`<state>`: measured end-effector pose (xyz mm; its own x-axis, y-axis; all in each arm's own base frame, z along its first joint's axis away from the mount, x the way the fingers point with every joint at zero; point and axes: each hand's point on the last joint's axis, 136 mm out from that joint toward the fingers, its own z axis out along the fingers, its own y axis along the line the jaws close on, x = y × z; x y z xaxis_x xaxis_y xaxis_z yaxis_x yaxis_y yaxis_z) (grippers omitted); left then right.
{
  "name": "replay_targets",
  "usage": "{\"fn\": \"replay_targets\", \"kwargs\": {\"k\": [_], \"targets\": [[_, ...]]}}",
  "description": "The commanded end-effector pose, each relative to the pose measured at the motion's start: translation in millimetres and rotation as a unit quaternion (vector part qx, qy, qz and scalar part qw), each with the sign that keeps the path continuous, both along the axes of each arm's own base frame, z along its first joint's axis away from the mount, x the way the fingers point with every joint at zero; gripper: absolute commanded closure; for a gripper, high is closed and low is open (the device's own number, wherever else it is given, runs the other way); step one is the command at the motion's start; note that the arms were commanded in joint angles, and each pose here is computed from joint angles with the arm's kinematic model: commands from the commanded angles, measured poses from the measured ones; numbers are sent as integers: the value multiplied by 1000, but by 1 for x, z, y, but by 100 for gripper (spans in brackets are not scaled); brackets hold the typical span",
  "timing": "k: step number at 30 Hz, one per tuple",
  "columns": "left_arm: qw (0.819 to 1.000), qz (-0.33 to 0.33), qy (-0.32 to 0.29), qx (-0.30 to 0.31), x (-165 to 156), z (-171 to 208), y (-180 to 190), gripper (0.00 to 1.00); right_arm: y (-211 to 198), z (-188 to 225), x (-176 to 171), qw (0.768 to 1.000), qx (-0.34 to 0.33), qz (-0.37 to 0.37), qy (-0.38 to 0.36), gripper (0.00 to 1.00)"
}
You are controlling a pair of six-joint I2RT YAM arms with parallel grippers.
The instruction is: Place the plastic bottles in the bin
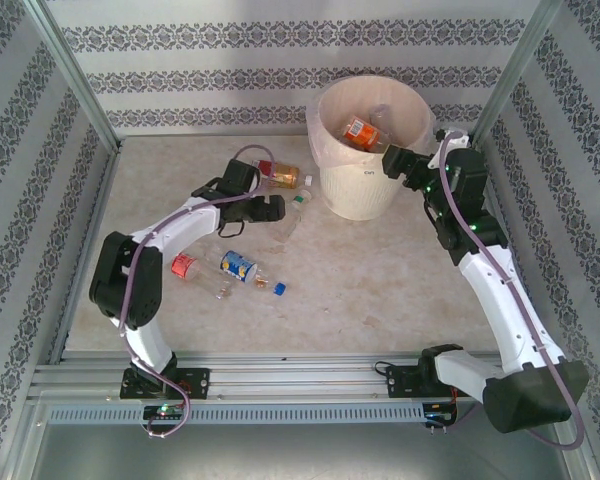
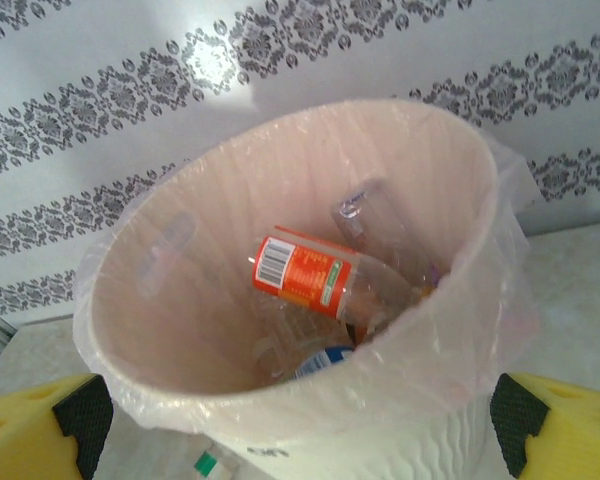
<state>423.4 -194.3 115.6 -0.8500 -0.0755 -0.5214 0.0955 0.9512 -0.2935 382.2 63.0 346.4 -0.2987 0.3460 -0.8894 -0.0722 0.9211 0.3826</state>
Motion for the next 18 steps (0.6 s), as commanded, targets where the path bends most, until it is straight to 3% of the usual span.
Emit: {"fn": "replay_targets", "kwargs": {"k": [1, 6, 14, 18], "targets": [[998, -41, 8, 48, -3, -14, -10, 0, 1, -10, -3, 1000, 18, -5, 19, 2], [993, -61, 17, 95, -1, -40, -19, 0, 4, -4, 1, 1000, 15, 3, 23, 2], [988, -107, 2, 111, 3, -63, -44, 0, -1, -2, 0, 1000, 7, -8, 23, 2], [981, -115, -13, 154, 10, -70, -44, 7, -4, 2, -4, 1000, 1, -14, 20, 2]]}}
